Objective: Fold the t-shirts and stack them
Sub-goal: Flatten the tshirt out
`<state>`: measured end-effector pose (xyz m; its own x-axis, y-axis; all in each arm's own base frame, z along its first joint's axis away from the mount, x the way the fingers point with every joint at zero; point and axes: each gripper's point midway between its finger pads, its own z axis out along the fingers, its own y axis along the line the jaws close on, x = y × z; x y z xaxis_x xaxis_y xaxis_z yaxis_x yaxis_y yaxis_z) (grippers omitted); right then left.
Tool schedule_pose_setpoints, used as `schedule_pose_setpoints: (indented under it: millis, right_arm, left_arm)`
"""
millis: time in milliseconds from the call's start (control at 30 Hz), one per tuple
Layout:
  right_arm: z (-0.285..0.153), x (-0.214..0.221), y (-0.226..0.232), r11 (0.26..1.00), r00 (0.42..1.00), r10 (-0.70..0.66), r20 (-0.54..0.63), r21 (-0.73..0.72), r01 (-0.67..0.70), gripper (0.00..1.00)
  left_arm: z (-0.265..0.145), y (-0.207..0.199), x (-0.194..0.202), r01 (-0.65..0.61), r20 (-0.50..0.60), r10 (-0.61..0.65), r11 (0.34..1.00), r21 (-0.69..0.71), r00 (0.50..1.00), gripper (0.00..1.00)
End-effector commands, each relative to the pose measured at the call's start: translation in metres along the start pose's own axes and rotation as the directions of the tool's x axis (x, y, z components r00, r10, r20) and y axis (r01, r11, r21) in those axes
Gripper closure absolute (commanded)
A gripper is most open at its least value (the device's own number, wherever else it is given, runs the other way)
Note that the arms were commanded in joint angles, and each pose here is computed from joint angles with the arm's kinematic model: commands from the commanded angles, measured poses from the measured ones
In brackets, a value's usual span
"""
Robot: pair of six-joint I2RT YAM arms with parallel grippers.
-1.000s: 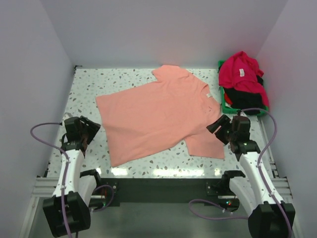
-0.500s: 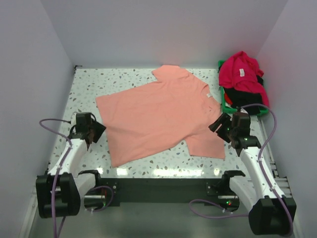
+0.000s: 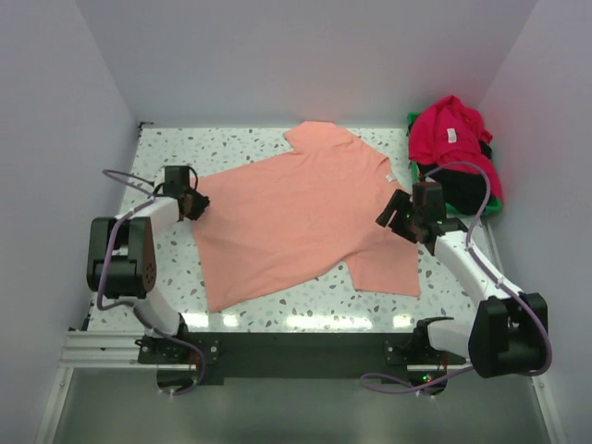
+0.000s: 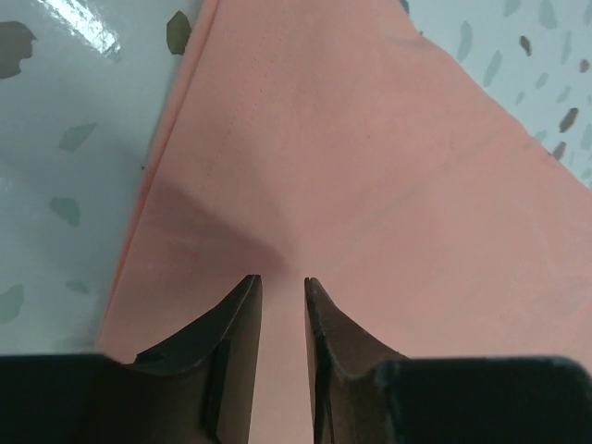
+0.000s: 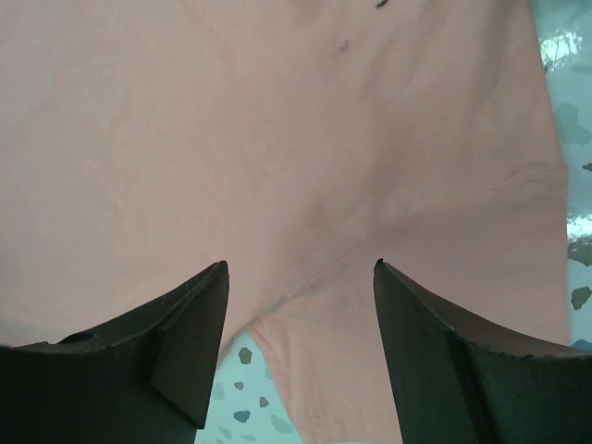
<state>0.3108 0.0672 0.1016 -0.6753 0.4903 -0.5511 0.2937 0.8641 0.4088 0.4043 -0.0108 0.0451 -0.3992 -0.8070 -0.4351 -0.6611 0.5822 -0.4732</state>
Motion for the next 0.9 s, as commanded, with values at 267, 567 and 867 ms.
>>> schedule_pose_setpoints:
  millis: [267,567,867]
  right_arm:
    - [0.009,-0.039,0.036,0.996,0.991,-0.091,0.094,-0.011,0.093,0.32]
    - [0.025,-0.025,0.066,0.988,0.989,-0.142,0.048,-0.047,0.144,0.32]
    - [0.016,-0.024,0.068,0.99,0.991,-0.13,0.046,-0.059,0.132,0.31]
  left_arm:
    - [0.091,0.009,-0.061,-0.01,0.045,0.019,0.981,-0.194,0.999,0.73]
    - [0.144,-0.023,-0.139,-0.034,0.124,0.054,0.987,-0.154,0.991,0.66]
    - [0.057,-0.097,-0.175,-0.044,0.211,0.022,0.994,0.099,0.977,0.34]
